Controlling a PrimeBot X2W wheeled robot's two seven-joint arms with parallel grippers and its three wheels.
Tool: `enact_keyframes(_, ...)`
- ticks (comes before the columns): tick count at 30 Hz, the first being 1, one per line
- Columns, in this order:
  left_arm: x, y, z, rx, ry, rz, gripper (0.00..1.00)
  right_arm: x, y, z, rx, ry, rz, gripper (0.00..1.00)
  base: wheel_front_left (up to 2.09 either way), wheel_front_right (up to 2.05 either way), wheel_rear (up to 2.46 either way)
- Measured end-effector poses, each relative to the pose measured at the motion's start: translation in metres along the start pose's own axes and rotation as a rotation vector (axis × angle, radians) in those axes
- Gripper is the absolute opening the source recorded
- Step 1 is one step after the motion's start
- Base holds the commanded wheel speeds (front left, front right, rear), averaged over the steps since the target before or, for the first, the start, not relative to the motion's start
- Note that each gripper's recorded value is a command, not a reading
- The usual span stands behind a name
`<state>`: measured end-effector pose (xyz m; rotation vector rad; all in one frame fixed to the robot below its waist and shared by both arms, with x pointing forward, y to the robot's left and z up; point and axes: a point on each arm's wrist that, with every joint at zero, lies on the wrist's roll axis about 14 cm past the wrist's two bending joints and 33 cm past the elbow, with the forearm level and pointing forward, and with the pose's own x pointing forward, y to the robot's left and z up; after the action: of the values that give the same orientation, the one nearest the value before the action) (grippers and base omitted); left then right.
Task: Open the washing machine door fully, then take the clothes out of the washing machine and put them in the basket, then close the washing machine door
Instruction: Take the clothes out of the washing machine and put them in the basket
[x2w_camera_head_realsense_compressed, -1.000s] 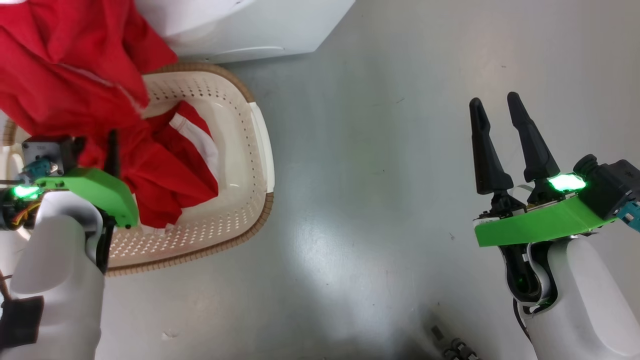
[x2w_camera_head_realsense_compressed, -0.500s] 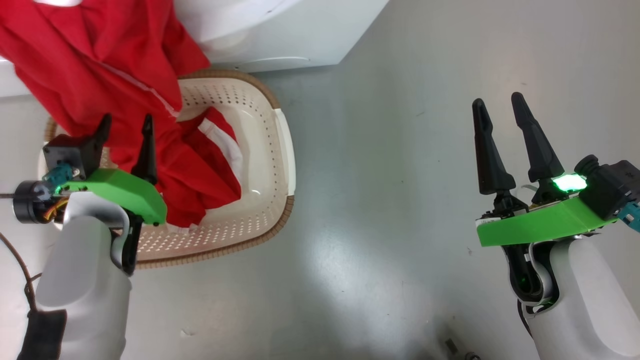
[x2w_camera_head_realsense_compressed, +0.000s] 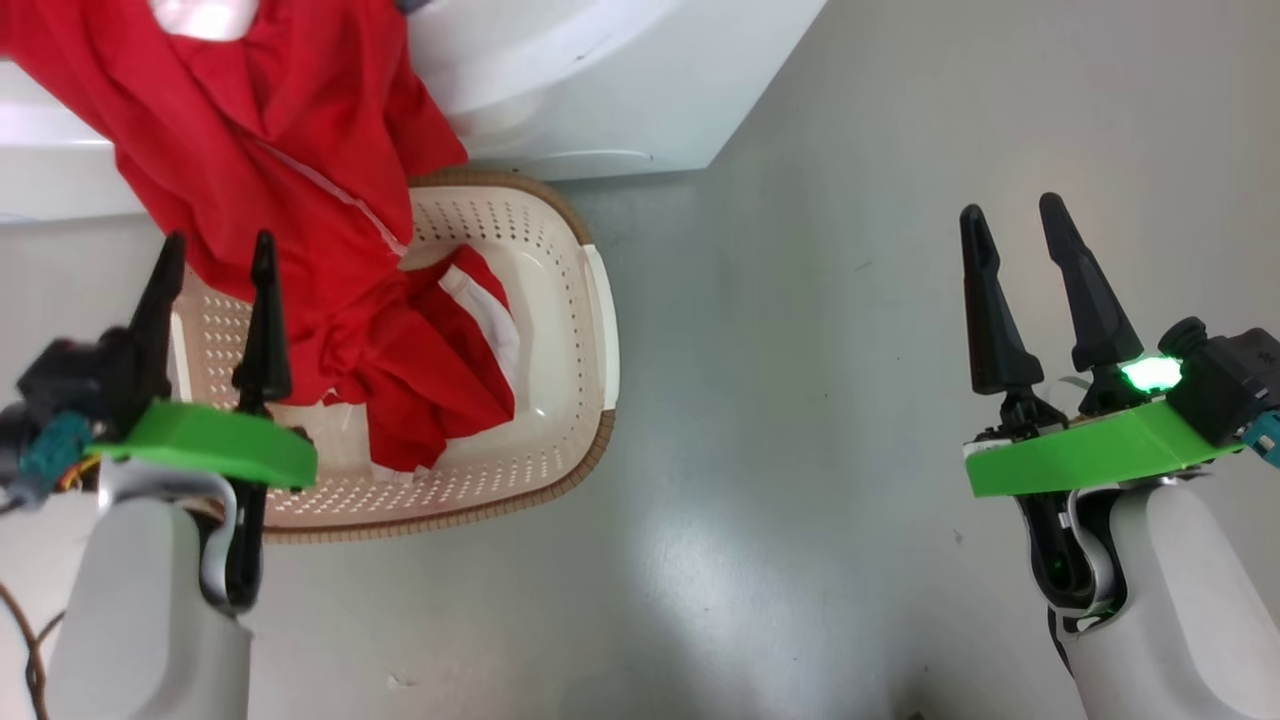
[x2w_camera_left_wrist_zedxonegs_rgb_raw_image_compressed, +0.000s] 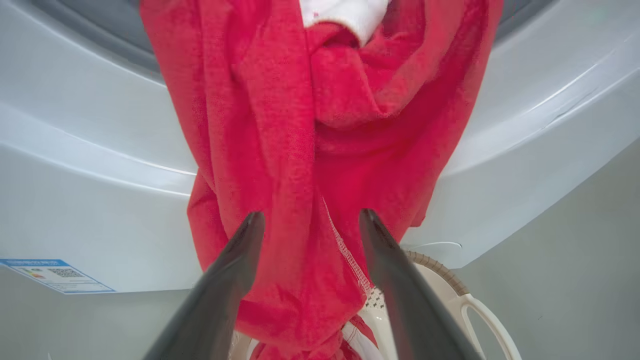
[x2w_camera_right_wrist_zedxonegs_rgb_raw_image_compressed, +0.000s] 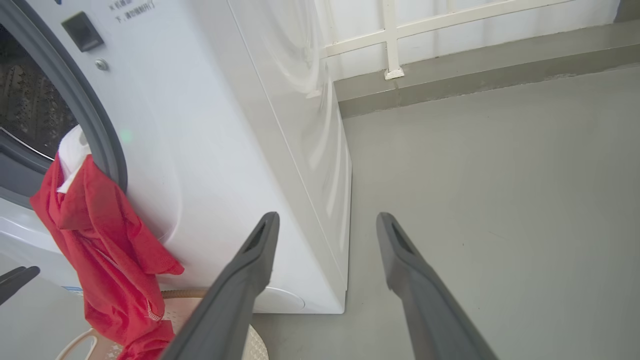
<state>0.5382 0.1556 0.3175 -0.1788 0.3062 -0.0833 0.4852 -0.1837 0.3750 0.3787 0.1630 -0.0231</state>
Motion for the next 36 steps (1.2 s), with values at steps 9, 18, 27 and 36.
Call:
enact_keyframes(9, -0.028, 0.003, 0.020, 0.001, -0.076, 0.012, 1.00, -0.005, -0.001, 0.003, -0.005, -0.003, -0.006, 1.00, 0.00, 0.00, 0.00)
enact_keyframes(18, -0.061, 0.009, 0.027, 0.010, -0.108, 0.029, 1.00, -0.009, 0.000, 0.004, -0.012, -0.004, -0.006, 1.00, 0.00, 0.00, 0.00)
enact_keyframes(27, -0.069, 0.005, 0.034, 0.003, -0.132, 0.028, 1.00, -0.010, 0.000, 0.008, -0.013, -0.010, -0.005, 1.00, 0.00, 0.00, 0.00)
enact_keyframes(36, -0.061, 0.004, 0.041, -0.019, -0.148, 0.021, 1.00, -0.011, 0.004, 0.008, -0.012, -0.008, 0.005, 1.00, 0.00, 0.00, 0.00)
